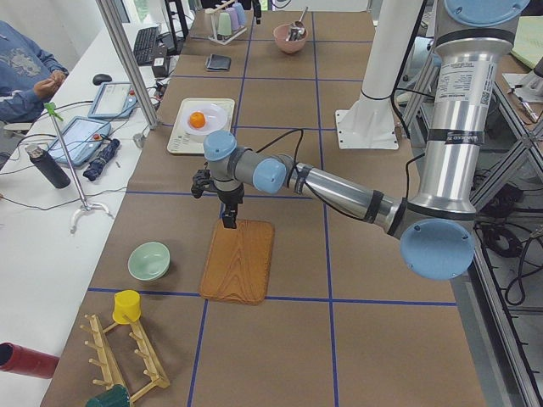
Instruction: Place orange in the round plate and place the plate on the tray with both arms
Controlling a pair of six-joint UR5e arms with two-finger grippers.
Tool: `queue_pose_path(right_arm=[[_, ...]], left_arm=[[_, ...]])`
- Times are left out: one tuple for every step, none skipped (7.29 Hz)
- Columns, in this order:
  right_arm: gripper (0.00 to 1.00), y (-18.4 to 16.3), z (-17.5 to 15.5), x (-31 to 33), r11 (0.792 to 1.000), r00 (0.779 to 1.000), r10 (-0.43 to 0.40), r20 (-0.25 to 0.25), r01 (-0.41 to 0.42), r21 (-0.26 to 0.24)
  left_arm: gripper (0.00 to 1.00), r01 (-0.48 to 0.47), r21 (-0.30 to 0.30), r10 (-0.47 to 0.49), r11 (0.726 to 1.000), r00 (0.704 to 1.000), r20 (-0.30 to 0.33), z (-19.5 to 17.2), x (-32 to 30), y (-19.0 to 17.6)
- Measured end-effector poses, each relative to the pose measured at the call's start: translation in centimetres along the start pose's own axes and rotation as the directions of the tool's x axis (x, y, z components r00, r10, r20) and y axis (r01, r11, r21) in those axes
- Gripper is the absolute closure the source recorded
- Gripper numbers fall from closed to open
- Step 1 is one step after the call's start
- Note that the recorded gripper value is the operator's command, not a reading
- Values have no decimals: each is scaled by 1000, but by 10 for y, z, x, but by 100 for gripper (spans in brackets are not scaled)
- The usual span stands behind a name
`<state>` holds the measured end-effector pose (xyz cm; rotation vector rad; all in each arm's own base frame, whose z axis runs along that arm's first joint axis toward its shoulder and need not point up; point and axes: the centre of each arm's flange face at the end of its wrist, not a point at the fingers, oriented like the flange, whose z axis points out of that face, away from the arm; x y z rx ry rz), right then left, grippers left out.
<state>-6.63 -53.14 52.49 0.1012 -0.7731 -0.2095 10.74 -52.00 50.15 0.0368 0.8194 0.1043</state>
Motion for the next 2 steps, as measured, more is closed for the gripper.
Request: queue_pose_path(right_arm=[[0, 0, 0, 0, 1000, 1000, 0, 0, 0, 0], [0, 0, 0, 0, 1000, 1000, 0, 0, 0, 1]], left_arm=[[2, 10, 2, -10, 1000, 1000, 1, -2, -5, -1], [2, 26, 7, -26, 1000, 1000, 4, -4, -12, -2]])
